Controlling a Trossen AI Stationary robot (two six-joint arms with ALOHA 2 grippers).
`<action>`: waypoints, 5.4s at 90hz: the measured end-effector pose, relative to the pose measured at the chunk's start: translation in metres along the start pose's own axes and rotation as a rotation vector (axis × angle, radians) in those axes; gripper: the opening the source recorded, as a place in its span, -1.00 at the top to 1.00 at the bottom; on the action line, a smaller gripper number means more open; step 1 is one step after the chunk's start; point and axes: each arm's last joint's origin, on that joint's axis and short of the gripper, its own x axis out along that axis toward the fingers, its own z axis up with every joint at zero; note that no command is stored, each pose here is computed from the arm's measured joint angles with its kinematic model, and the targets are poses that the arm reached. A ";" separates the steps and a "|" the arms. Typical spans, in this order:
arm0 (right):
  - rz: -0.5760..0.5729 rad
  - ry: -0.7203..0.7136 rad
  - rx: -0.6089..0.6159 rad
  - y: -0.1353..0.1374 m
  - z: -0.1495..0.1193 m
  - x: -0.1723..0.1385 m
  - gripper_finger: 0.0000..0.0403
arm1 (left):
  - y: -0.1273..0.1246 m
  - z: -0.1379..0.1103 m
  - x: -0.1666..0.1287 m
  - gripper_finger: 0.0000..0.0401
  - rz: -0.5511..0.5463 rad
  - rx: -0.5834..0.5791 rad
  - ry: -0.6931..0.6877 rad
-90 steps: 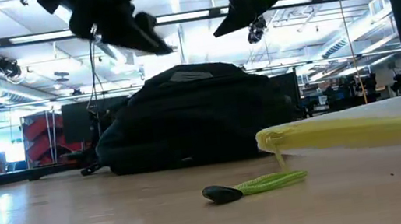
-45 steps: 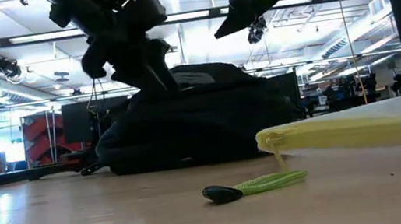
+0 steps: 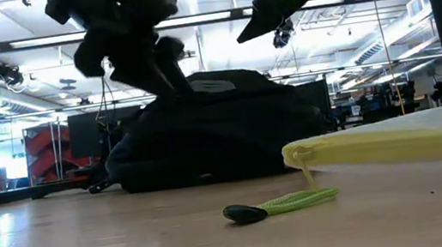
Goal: Unpack backpack
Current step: Remove the cellphone from the backpack
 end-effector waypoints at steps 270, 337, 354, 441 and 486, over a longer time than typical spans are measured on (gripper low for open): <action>0.096 -0.053 0.005 0.046 0.022 -0.011 0.04 | -0.031 -0.064 0.007 -0.59 0.301 0.333 0.002; 0.260 -0.207 -0.092 0.083 0.044 -0.030 0.16 | 0.001 -0.052 0.015 0.96 0.642 0.221 -0.059; 0.365 -0.166 -0.123 0.107 0.043 -0.037 0.18 | 0.023 -0.023 -0.006 0.99 0.737 0.063 -0.183; 0.570 0.187 -0.007 0.173 -0.049 0.078 0.04 | 0.078 -0.021 -0.023 1.00 0.749 -0.268 -0.278; 0.442 0.130 -0.103 0.205 -0.024 0.073 0.05 | 0.102 -0.042 -0.025 1.00 0.720 -0.424 -0.269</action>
